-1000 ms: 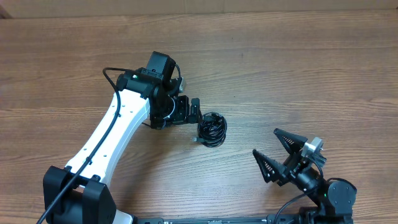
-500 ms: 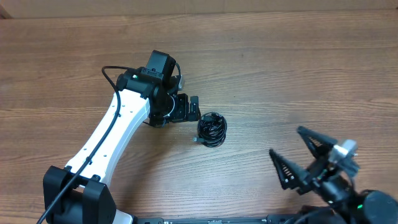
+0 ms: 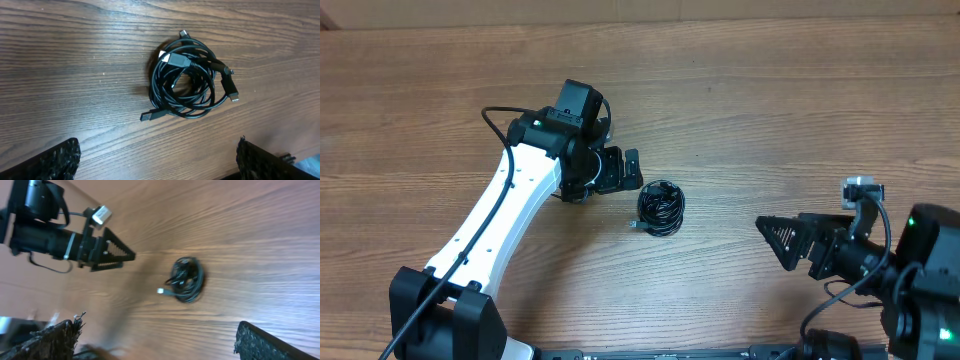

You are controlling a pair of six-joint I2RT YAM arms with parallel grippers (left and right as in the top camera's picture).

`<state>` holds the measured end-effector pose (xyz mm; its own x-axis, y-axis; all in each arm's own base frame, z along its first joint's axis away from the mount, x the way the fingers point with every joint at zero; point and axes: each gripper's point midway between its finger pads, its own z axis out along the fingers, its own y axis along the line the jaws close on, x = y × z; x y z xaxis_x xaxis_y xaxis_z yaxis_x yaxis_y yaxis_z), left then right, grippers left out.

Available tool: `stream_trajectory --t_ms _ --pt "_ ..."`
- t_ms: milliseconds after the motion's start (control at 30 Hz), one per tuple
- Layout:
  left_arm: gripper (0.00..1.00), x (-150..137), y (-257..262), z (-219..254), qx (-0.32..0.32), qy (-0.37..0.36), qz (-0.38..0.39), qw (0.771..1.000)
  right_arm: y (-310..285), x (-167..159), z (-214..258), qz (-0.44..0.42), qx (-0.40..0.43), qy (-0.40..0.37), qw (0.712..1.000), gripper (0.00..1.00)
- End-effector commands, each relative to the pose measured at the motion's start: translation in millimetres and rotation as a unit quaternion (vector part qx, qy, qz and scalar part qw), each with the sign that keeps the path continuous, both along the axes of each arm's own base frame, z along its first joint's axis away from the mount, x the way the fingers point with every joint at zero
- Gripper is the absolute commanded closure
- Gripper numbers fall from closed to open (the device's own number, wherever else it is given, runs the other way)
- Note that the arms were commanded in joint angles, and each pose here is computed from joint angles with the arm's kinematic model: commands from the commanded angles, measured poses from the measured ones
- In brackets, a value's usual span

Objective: Untangle cables

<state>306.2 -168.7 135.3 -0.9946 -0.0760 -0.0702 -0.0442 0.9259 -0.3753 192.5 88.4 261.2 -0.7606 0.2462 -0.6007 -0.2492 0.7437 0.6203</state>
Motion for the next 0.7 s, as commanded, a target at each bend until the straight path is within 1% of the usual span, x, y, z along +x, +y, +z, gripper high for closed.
stream_trajectory --t_ms 0,100,167,267,400,533,567,667 --pt "0.0 7.8 7.1 -5.3 0.029 0.004 0.042 0.999 9.2 4.2 6.8 0.017 0.055 0.03 0.998 0.0" --pt "0.0 8.8 9.3 -11.0 0.036 0.017 0.068 0.997 8.0 10.1 -2.4 0.015 0.062 0.061 0.996 0.01" --pt "0.0 8.4 9.3 -16.5 0.039 0.026 0.07 0.996 5.5 15.2 -13.5 -0.001 0.076 0.107 0.991 0.01" --pt "0.0 7.7 8.6 -23.4 0.041 0.037 0.069 0.996 4.3 19.7 -24.9 -0.004 0.083 0.144 0.986 0.01" --pt "0.0 1.2 -6.9 -29.1 0.007 0.067 0.053 0.996 4.4 25.6 -39.0 -0.003 0.091 0.188 0.978 0.01" --pt "0.02 4.3 -12.7 -41.6 0.014 0.065 0.031 0.997 12.6 28.3 -48.1 0.017 0.091 0.212 0.973 0.02" --pt "0.04 2.0 -15.6 -50.7 0.019 0.073 0.016 0.997 17.6 28.3 -51.0 0.028 0.089 0.219 0.971 0.02" --pt "0.03 -4.4 -18.9 -65.4 0.031 0.094 -0.002 0.995 26.2 26.8 -55.0 0.047 0.084 0.228 0.969 0.02"
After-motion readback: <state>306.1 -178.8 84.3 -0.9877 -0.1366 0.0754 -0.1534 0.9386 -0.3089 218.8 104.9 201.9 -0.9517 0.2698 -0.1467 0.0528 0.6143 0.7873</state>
